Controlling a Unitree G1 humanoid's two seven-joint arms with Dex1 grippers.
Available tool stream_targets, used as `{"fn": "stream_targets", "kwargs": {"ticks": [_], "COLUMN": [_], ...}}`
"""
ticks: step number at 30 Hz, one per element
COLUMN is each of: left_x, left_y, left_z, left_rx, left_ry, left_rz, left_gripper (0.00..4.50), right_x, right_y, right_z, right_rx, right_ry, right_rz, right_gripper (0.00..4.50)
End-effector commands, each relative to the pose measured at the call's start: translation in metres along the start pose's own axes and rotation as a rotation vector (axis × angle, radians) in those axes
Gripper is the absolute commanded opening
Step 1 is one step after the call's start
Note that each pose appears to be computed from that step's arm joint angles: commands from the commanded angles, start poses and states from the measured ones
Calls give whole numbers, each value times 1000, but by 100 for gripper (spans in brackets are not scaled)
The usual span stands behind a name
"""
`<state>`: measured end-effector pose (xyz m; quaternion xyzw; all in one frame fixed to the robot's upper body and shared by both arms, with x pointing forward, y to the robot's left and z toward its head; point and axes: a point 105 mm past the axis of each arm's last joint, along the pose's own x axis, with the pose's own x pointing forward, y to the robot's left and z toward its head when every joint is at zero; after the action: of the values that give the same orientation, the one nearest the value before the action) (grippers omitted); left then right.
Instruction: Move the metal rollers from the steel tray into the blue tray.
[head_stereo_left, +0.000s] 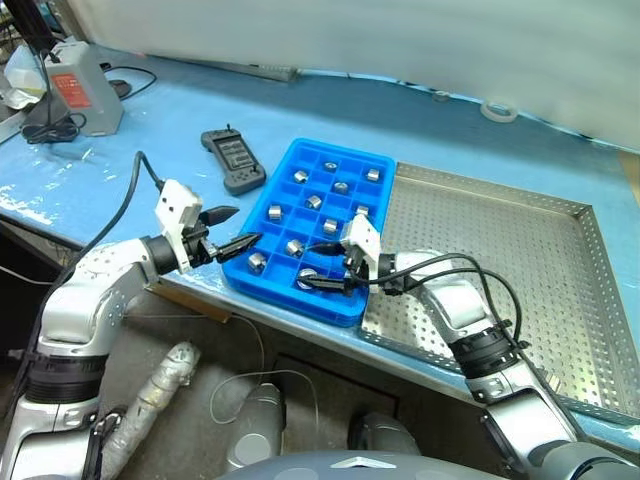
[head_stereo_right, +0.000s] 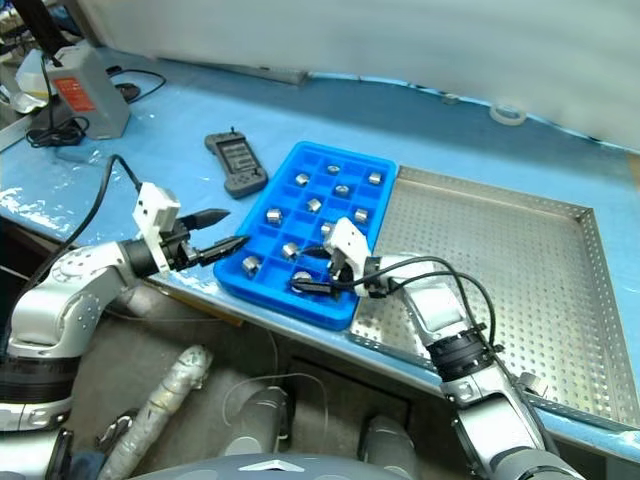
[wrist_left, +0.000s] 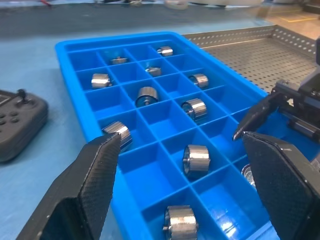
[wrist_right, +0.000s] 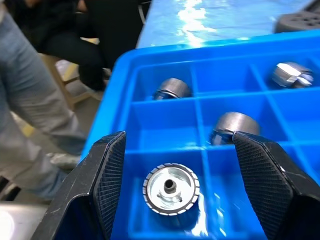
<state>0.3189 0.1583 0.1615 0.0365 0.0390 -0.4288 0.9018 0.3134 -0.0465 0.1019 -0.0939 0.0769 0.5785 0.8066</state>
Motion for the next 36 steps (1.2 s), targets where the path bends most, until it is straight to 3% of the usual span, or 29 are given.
{"fn": "stream_targets", "kwargs": {"ticks": [1,10,16,24,36], "left_x": [18,79,103,113,106], "left_y": [-5,-21,-34,-41,-40], "left_z": [9,12,6,-6,-25], "left_rx": [32,34,31,16,1], "left_ry": [-37,-81,-85,-93,-79], "left_rz": [-80,-297,-409,-456,-419], "left_gripper": [407,407,407,407,407], "right_x": [-25,-142,-214,-249,-271], "right_y": [-12,-32,2,23,15], "right_z": [13,-21,-46,-55,-73], "right_rx": [-31,-80,-41,-5,26], "right_ry": [-33,214,398,512,584], "right_rz": [-99,-392,-475,-502,-521], "right_gripper": [357,357,357,357,357]}}
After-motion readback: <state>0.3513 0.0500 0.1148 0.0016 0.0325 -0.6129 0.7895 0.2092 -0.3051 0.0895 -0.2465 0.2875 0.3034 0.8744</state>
